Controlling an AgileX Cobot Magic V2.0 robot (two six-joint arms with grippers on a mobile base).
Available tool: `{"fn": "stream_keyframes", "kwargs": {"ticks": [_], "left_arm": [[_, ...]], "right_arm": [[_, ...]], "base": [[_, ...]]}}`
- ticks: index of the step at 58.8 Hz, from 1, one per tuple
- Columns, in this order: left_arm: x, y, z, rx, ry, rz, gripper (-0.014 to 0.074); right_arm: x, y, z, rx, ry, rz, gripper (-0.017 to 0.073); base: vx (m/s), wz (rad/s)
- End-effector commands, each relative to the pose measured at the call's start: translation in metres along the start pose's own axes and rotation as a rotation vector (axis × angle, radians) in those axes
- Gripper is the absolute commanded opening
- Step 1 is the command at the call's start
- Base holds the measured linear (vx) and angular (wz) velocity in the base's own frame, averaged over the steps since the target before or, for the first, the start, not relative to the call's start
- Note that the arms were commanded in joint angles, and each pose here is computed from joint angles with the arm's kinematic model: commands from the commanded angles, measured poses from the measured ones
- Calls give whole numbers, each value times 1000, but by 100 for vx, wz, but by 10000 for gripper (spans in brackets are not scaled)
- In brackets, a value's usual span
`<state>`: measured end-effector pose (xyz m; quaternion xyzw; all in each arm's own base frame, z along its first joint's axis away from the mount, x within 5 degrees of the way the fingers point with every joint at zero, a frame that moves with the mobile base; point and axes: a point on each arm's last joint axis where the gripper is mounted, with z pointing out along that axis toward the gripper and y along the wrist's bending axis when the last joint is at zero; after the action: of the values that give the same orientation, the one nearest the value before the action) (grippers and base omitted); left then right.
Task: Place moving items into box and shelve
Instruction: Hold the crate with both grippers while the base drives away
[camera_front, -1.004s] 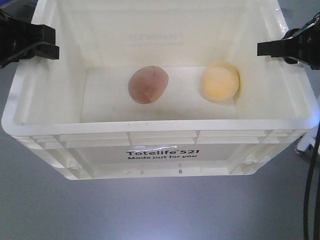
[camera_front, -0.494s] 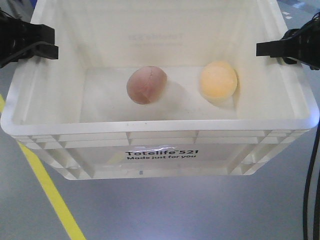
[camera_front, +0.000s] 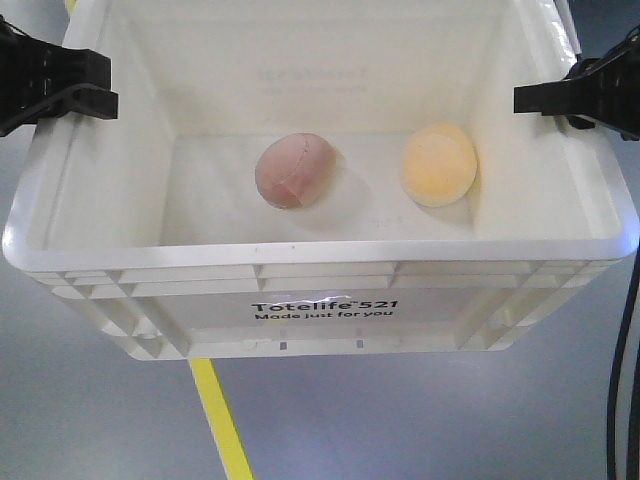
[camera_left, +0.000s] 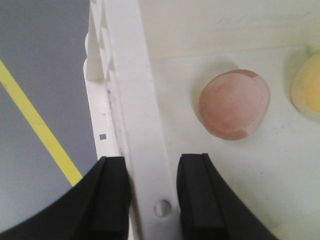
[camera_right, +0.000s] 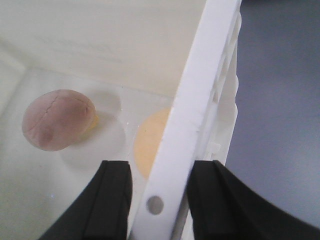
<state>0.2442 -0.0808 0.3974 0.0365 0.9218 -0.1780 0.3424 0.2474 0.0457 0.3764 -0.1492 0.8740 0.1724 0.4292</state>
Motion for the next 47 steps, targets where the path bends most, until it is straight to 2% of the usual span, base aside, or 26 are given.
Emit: {"fn": "stream_keyframes", "kwargs": {"ticks": [1,47], "left_arm": [[-20,-14,-27,94,-213,-11,-6],[-20,-14,-27,94,-213,-11,-6]], "right_arm": [[-21,13,-22,-39,-156,-8,-6],[-21,13,-22,-40,-156,-7,-6]], "base": [[-2,45],[2,45]]}}
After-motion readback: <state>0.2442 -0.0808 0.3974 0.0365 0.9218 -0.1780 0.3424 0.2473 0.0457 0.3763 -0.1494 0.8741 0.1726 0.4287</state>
